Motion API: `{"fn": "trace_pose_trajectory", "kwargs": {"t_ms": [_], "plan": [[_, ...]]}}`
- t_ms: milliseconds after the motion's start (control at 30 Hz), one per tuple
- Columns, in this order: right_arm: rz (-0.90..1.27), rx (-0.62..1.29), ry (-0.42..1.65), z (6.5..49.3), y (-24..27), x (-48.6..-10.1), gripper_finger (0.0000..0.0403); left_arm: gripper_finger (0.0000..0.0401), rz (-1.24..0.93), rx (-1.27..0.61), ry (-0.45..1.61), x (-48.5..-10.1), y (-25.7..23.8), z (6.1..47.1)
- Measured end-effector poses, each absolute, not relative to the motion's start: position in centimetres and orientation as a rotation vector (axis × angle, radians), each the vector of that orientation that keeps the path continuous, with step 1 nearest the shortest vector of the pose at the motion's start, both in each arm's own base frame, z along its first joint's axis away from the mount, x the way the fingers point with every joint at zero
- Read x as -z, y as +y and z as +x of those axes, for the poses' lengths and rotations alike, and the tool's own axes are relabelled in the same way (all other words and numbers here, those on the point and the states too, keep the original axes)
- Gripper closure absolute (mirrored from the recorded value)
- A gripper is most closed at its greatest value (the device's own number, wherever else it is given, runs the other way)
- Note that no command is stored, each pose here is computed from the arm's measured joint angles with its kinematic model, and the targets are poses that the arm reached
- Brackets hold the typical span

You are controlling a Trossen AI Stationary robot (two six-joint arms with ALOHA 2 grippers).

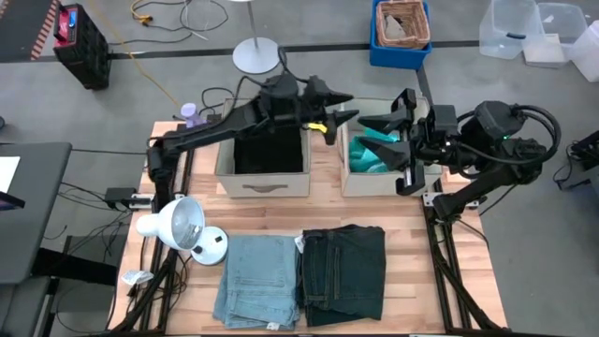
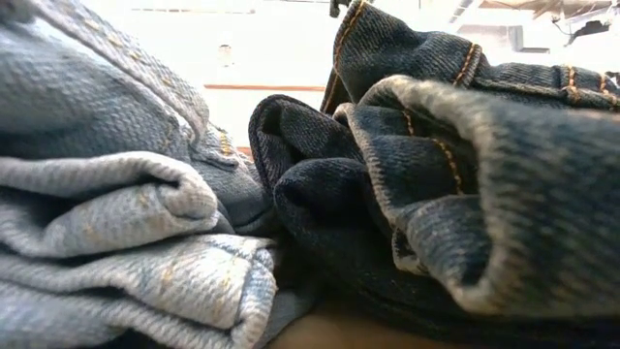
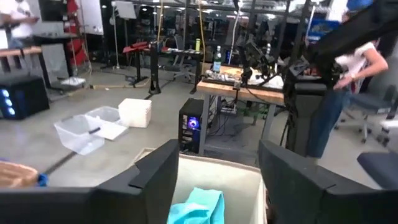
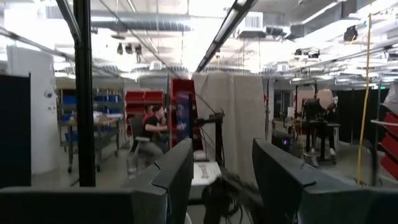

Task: Sort clothes
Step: Put the dark blue jeans into the left laundry organizer

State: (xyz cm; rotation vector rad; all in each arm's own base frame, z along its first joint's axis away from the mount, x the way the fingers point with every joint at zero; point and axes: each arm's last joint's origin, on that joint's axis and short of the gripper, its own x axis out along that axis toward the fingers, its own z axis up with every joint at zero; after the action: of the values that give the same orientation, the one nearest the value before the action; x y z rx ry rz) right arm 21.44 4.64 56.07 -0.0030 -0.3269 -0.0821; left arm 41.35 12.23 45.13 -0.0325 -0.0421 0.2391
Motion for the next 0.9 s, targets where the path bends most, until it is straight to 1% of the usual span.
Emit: {"fn": "trace_pose_trajectory", "kwargs": {"t_ms": [100, 267, 500, 700, 833, 900], "plan": [[0.011, 0.109, -0.263, 21.6, 4.6, -55.5, 0.0223, 0.0217, -0.011, -0.246, -0.042, -47.0, 11.6, 39.3], [0.038, 0.141, -0.101, 21.8, 4.9, -53.9, 0.0223, 0.0255, -0.004, -0.257, -0.024, -49.5, 10.5, 35.8], [0.090, 0.157, 0.140, 21.4, 6.0, -51.3, 0.0223, 0.0295, 0.020, -0.242, -0.005, -52.4, 7.8, 31.0], [0.113, 0.168, 0.383, 22.5, 7.3, -48.2, 0.0223, 0.0323, 0.011, -0.247, 0.155, -52.3, 5.6, 27.8], [0.086, 0.196, 0.598, 24.7, 8.6, -44.9, 0.0223, 0.0338, -0.003, -0.283, 0.273, -51.5, 4.3, 26.9], [0.055, 0.165, 0.722, 25.9, 9.5, -43.1, 0.0223, 0.0346, -0.014, -0.281, 0.288, -51.4, 3.6, 26.8]]}}
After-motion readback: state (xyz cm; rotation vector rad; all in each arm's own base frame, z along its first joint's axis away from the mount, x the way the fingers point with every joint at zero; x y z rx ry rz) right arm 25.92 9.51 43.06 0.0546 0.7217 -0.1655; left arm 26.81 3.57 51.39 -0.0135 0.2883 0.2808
